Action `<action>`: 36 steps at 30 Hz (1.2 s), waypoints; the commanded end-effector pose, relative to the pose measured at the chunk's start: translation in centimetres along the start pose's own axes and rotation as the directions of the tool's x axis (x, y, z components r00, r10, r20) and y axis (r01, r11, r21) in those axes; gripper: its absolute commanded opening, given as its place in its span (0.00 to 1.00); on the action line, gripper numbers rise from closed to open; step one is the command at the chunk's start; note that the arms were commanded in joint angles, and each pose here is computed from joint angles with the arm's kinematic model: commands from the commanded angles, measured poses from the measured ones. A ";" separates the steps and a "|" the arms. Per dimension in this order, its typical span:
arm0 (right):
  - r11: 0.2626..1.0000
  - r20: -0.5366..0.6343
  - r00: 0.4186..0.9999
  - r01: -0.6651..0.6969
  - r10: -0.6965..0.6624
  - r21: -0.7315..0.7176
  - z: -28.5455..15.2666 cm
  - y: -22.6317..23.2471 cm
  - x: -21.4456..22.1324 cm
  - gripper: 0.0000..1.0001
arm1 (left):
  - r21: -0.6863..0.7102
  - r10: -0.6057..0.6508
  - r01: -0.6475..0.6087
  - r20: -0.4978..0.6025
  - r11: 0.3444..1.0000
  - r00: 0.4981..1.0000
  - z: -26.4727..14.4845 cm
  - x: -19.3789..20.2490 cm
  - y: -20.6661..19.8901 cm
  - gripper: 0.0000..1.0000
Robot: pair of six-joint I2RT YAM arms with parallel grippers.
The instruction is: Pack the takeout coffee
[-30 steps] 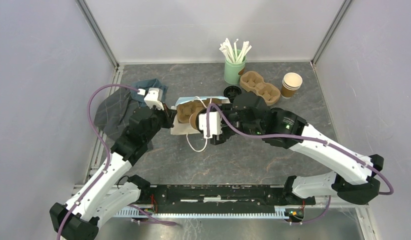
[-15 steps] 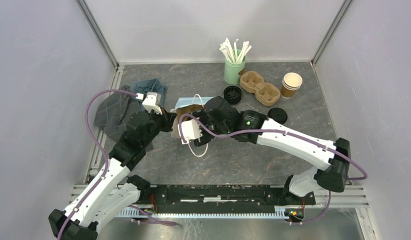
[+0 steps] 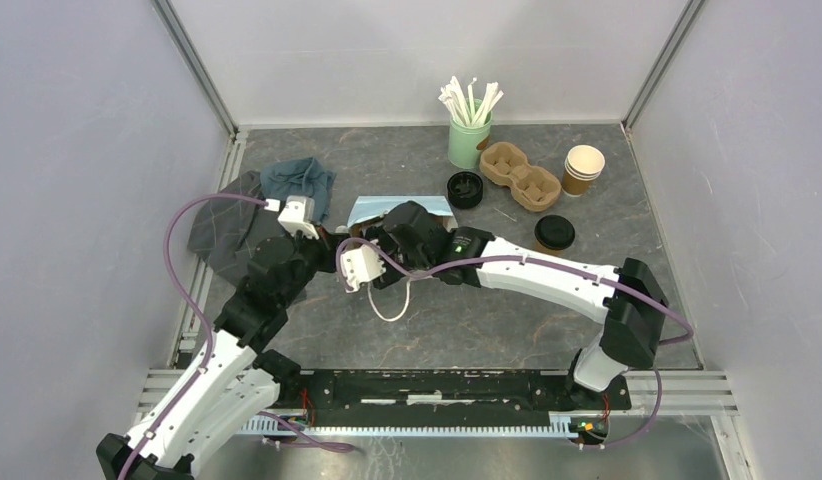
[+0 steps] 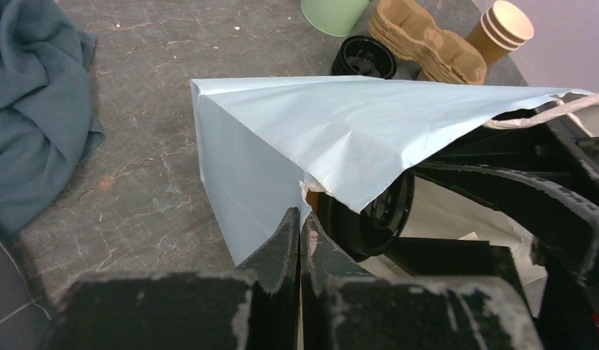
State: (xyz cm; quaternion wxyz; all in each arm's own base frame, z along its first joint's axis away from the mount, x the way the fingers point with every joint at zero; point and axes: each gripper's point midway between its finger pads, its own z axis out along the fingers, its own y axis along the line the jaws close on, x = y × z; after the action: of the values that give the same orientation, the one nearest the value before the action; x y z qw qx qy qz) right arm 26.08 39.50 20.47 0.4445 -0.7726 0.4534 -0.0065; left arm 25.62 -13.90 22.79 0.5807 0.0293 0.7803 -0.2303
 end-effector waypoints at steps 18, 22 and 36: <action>0.984 0.002 0.998 -0.064 0.065 0.166 1.8 -2.8 2.0 0.00 | -0.064 -0.071 0.074 0.040 0.995 0.997 0.9 -1.5 0.5 0.02; 0.980 -0.061 0.993 -0.092 0.104 0.178 -0.1 -2.1 3.6 0.00 | -0.060 -0.061 0.064 0.048 0.996 0.997 0.6 -1.9 0.4 0.02; 0.968 -0.032 0.985 -0.159 0.169 0.196 5.5 -3.5 4.2 0.00 | -0.016 -0.061 0.061 0.019 0.998 0.998 0.9 -1.9 -0.6 0.02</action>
State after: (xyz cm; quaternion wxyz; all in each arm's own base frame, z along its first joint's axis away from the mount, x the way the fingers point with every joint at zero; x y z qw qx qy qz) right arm 32.11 38.58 15.48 0.4781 -0.7114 0.5121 -0.0561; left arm 26.61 -13.88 22.32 0.5648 -0.0073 0.7939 -0.2250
